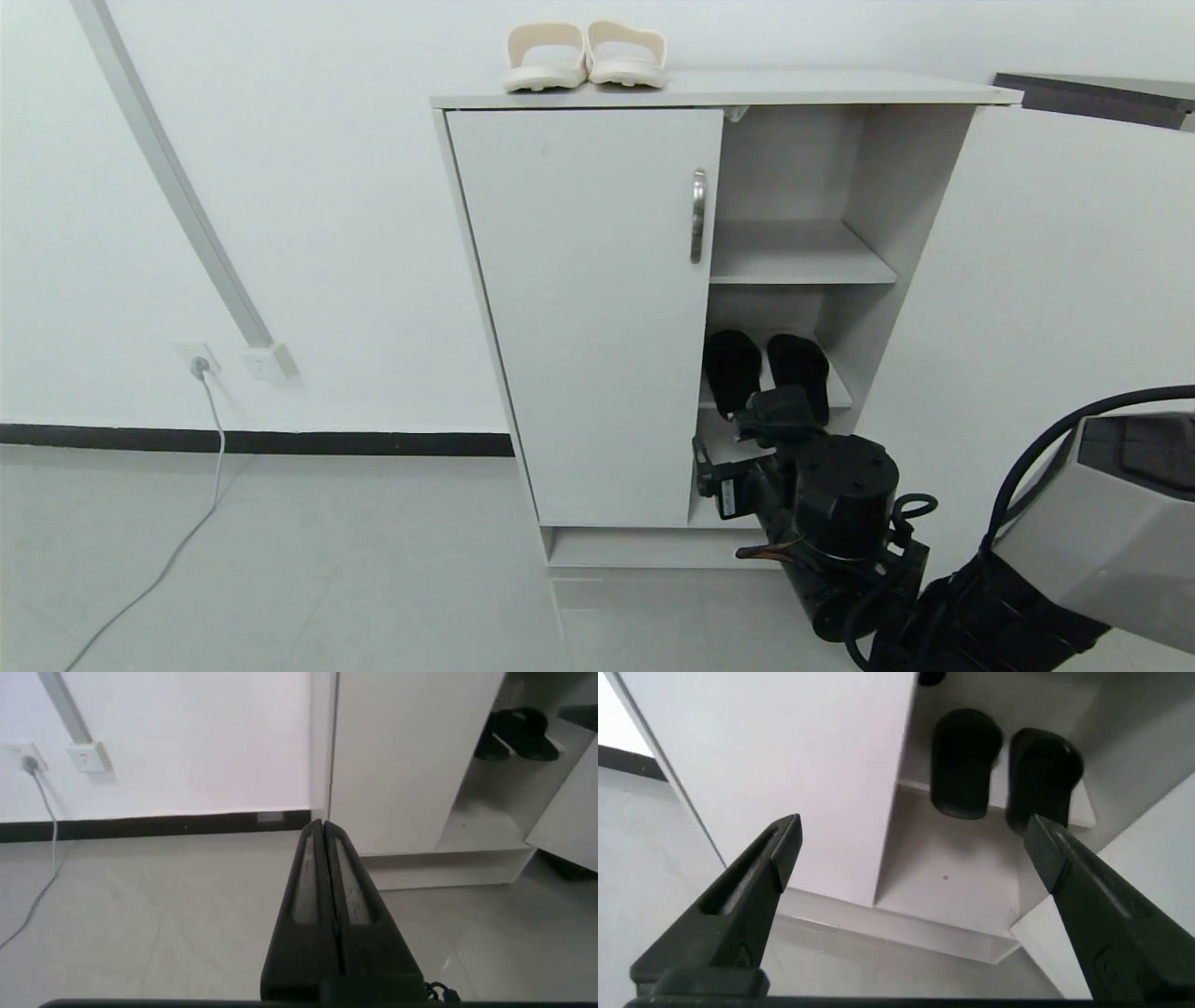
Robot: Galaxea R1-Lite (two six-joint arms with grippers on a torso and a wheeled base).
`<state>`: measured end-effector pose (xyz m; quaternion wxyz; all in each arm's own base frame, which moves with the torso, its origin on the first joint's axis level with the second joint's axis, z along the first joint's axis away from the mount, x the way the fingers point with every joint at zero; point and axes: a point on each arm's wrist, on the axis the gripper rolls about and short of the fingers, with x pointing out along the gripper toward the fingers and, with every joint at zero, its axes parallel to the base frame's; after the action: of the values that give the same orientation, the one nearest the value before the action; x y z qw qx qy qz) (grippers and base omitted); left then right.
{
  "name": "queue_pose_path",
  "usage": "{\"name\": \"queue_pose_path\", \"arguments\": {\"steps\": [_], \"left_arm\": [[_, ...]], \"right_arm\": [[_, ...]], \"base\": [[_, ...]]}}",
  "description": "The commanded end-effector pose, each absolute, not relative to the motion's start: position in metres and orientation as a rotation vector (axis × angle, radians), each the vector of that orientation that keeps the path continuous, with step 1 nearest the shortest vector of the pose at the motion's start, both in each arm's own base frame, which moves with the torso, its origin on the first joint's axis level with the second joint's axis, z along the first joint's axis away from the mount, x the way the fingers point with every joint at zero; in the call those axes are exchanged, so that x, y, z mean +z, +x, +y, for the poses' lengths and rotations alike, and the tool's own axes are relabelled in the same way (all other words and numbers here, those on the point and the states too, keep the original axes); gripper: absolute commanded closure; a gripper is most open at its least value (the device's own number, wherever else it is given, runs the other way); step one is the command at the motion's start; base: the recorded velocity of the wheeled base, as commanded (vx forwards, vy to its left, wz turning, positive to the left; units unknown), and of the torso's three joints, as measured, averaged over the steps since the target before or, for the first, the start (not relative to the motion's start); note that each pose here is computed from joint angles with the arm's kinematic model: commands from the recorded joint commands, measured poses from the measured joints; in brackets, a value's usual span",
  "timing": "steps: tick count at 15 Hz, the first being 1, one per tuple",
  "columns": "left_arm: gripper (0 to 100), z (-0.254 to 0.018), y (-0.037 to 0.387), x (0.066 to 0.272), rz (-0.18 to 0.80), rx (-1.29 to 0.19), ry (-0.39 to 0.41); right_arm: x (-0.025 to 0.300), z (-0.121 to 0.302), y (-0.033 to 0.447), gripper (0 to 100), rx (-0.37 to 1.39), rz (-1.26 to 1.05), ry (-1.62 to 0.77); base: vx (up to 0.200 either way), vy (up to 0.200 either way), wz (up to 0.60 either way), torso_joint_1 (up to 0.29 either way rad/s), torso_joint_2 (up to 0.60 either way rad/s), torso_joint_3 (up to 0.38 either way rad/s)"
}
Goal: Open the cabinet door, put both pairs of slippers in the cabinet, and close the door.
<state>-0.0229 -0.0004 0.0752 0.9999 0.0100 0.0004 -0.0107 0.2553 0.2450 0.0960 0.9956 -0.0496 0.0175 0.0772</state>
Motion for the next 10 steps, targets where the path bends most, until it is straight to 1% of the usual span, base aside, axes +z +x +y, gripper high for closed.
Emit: {"name": "queue_pose_path", "arguments": {"steps": [1,5,10], "left_arm": [[100,-0.0004,-0.0228,0.0752,0.003,-0.022,0.020],[100,-0.0004,-0.0228,0.0752,0.003,-0.022,0.018],[100,-0.0004,-0.0228,0.0753,0.001,-0.020,0.017]], "right_arm": [[0.0933,0.2460,0.2552,0,0.156,0.041,-0.105],[0.0908,0.2462,0.2555,0,0.158,0.047,-0.110],[0.0898,0.2448,0.2541,0,0.158,0.044,-0.108]], "base": [[0.000,0.200,0.00,0.007,0.01,-0.002],[0.000,0.200,0.00,0.002,0.00,0.005],[0.000,0.000,0.00,0.000,0.00,0.000]]}}
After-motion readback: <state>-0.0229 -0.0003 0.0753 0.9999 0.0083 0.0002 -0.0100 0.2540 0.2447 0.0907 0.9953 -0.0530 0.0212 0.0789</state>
